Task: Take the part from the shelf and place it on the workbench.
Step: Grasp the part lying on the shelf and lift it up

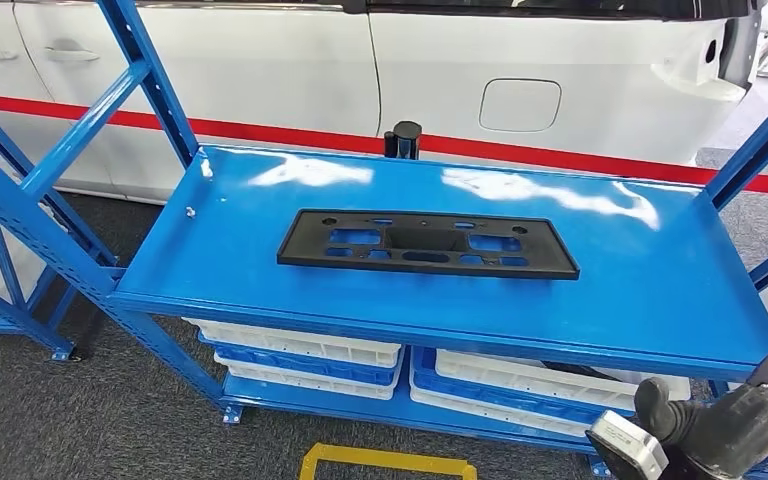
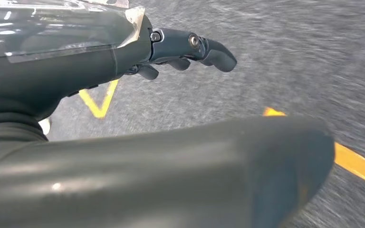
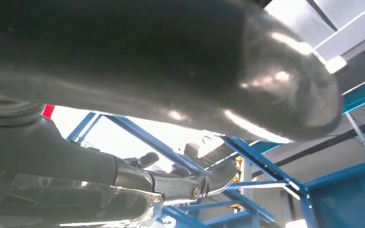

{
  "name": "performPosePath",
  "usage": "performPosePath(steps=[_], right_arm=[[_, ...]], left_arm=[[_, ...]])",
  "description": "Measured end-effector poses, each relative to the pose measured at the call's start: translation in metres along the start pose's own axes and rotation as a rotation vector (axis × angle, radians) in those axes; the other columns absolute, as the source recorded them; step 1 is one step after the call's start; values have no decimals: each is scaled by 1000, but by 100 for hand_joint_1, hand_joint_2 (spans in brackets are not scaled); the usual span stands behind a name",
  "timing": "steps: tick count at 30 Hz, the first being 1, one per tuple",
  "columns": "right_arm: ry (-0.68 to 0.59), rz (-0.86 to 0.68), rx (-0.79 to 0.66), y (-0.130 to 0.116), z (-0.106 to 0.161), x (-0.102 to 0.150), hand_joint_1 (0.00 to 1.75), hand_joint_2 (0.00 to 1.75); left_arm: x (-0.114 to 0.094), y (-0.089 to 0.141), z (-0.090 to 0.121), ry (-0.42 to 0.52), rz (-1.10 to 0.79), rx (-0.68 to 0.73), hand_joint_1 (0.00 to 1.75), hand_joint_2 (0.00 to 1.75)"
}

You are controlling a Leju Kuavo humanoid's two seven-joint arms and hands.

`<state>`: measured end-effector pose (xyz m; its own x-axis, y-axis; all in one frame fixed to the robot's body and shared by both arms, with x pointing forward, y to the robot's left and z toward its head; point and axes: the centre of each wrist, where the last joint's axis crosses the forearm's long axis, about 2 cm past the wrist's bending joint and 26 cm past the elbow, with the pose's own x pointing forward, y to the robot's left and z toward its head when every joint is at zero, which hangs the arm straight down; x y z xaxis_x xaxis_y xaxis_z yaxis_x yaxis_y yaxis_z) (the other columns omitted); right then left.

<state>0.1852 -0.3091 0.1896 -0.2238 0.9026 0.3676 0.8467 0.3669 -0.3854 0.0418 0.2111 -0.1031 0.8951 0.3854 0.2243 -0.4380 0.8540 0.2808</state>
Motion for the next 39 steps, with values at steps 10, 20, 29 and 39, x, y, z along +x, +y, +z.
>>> performPosePath(steps=[10, 20, 29, 39], right_arm=[[32, 52, 56, 9, 3, 0, 0, 175], [-101, 149, 412, 44, 21, 15, 0, 175], [-245, 167, 607, 55, 47, 35, 0, 175], [-310, 124, 674, 47, 65, 45, 0, 175]], left_arm=[[-7, 6, -1, 19, -13, 28, 0, 0], [-5, 6, -1, 24, -28, 58, 0, 0], [-4, 4, -1, 1, -32, 34, 0, 0], [-3, 8, -3, -4, -39, 11, 0, 0]])
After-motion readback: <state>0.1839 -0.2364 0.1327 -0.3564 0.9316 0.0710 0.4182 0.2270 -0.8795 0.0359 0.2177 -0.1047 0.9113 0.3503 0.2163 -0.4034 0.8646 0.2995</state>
